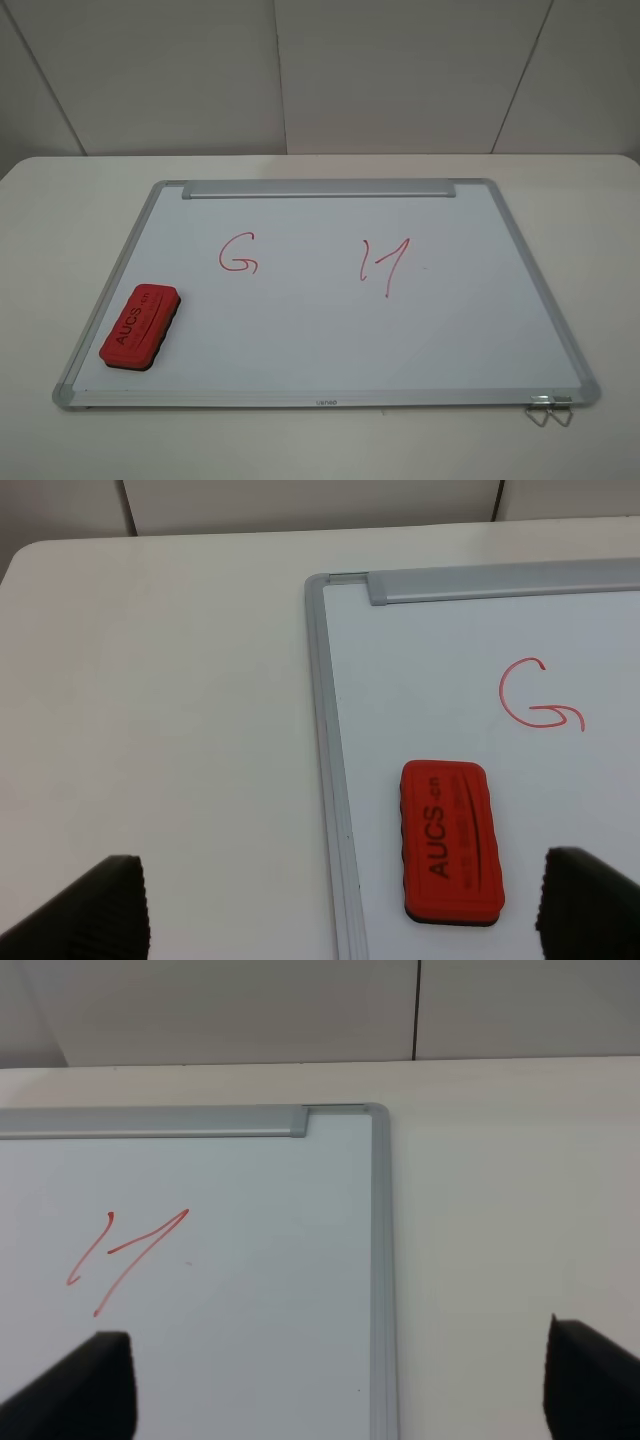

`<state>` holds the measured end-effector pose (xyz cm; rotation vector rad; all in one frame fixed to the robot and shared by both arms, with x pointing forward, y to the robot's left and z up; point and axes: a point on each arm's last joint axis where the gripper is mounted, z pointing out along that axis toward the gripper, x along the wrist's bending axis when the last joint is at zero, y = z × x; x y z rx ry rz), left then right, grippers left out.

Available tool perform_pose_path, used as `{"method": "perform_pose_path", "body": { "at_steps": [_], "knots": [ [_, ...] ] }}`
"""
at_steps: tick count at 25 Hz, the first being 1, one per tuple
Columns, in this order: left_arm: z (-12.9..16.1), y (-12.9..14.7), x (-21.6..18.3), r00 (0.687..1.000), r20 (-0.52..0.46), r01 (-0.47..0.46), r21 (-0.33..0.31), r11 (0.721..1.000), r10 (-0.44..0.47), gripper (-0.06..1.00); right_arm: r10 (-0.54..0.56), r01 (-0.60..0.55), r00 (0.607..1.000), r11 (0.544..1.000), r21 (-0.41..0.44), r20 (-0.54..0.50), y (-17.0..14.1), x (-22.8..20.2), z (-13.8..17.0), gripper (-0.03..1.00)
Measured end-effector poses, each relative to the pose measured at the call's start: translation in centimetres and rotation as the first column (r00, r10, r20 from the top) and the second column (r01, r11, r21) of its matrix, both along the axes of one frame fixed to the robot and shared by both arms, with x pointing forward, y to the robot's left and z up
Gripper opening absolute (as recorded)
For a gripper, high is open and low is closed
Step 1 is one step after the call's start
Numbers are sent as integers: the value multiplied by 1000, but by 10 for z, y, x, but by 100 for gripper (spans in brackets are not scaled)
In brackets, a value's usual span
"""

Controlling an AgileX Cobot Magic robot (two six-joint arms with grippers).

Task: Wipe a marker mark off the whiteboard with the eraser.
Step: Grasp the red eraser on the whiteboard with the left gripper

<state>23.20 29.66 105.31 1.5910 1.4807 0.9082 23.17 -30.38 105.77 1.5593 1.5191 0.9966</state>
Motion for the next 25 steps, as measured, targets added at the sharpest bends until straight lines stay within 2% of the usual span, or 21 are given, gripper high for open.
{"method": "perform_pose_path", "body": {
  "at_steps": [25],
  "knots": [
    [1,1,1,998,-10,57,-32,998,-58,77,0,0,1000,1000,0,0,0,0,0,72]
  ]
}}
